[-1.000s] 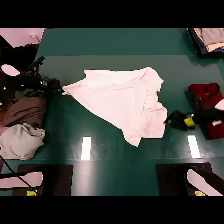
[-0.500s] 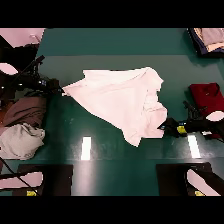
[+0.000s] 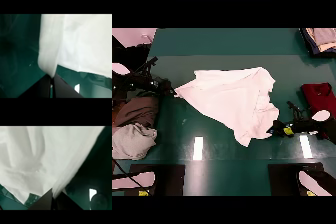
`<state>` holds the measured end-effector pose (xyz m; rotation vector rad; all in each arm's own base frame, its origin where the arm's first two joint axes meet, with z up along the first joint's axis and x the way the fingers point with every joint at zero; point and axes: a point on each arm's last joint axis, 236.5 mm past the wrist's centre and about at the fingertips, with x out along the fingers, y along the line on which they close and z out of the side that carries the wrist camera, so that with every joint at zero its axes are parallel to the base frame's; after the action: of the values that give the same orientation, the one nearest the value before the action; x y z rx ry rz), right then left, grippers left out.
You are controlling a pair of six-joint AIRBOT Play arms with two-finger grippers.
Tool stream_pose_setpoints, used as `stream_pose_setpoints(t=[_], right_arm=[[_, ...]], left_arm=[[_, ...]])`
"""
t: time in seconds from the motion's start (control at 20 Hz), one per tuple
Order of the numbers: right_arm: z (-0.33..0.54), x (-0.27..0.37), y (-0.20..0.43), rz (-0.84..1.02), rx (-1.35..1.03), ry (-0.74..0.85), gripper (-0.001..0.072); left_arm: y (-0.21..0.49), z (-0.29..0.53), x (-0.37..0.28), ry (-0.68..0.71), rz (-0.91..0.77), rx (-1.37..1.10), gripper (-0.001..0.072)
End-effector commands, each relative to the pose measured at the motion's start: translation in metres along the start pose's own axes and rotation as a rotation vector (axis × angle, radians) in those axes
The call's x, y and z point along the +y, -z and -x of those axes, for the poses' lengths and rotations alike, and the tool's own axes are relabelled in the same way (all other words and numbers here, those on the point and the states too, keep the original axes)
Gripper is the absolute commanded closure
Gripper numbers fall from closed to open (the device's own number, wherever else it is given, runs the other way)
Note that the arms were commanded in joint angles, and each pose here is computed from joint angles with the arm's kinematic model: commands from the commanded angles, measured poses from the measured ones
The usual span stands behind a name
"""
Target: Fold the shirts.
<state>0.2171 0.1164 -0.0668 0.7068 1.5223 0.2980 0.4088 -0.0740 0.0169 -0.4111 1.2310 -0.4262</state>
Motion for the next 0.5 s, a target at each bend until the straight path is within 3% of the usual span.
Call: stream_pose_setpoints(t=[0.0, 0.25, 0.45], right_arm=[[0.019, 0.018, -0.02, 0.047, -0.053, -0.015, 0.0694], [0.198, 0.117, -0.124, 0.296, -0.597, -0.054, 0.0694], [0.387, 0.2, -0.124, 0.495, -1.065, -0.022, 0.0694]], left_arm=[[-0.014, 0.022, -0.01, -0.009, -0.004, -0.065, 0.0686], [-0.094, 0.18, -0.097, -0.037, -0.22, -0.482, 0.0685], [-0.1, 0.332, -0.2, -0.039, -0.425, -0.844, 0.0685]])
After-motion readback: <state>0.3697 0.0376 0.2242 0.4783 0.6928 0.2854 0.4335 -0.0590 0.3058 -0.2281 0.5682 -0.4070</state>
